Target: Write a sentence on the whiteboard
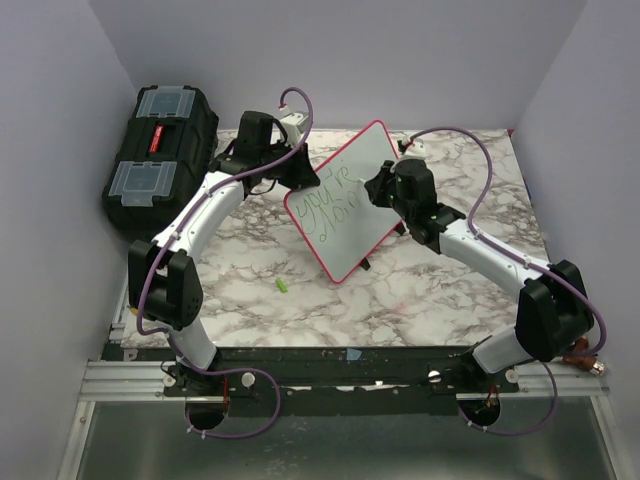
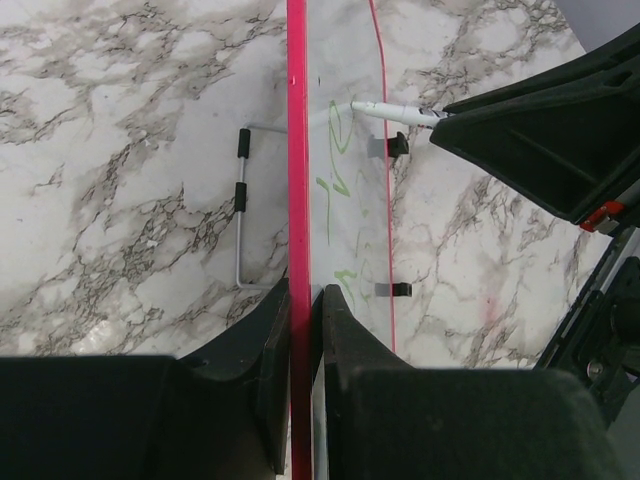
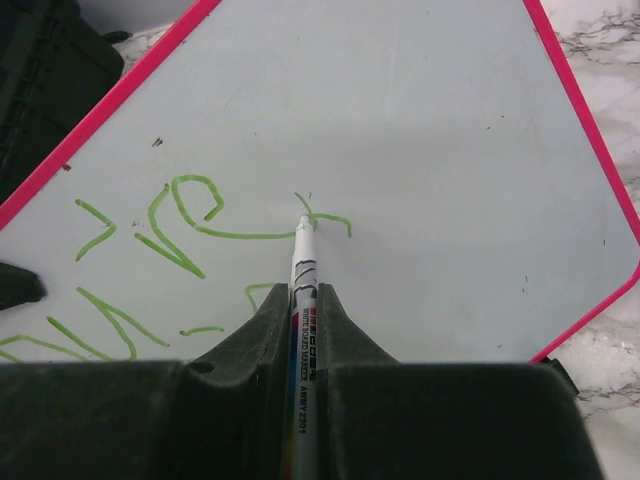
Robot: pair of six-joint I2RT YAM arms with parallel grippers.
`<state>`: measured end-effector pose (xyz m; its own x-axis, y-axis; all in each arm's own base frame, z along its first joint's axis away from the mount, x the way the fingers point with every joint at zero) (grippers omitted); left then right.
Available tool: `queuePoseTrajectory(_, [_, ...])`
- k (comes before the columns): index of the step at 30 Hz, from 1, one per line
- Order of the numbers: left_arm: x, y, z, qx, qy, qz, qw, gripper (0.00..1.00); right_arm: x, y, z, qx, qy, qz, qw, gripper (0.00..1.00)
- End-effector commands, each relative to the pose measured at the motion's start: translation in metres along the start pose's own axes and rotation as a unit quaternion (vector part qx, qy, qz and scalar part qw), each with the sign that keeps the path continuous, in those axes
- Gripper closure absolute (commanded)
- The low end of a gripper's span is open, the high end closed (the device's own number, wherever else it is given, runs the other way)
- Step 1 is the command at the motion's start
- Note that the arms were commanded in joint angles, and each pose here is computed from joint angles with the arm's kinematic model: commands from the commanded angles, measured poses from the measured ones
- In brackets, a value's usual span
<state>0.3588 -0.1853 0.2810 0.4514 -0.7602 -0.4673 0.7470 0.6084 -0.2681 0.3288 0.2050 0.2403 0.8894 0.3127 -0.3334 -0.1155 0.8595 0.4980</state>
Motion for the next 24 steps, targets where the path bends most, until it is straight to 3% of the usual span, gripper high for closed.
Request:
queuePoseTrajectory(1, [0.007, -0.010, -0.023, 0.010, 0.048, -0.029, 0.998, 1.00, -0.002, -0.001, -0.019, 0.005, 0.044, 0.031, 0.999, 0.99])
queuePoseTrajectory(10, [0.006, -0.010, -0.021, 0.011, 0.046, -0.028, 0.998, 1.00, -0.011, -0.013, -0.039, 0.008, 0.079, 0.028, 0.996, 0.99])
queuePoseTrajectory(24, [0.003, -0.012, -0.020, 0.010, 0.045, -0.027, 0.999, 1.00, -0.006, -0.017, -0.026, 0.007, 0.047, -0.031, 0.998, 0.99])
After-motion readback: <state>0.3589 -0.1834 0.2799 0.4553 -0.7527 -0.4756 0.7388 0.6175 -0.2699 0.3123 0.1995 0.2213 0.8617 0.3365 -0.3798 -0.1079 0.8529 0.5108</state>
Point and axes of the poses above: each gripper's point midway between its finger pads, its own x axis out along the fingers, its own y axis along the line the jaws close on, z = x × y, the point moved 9 cm from there along -x, back along the fingers, and after that the axes turned 9 degrees about x, right-handed, at the moved point
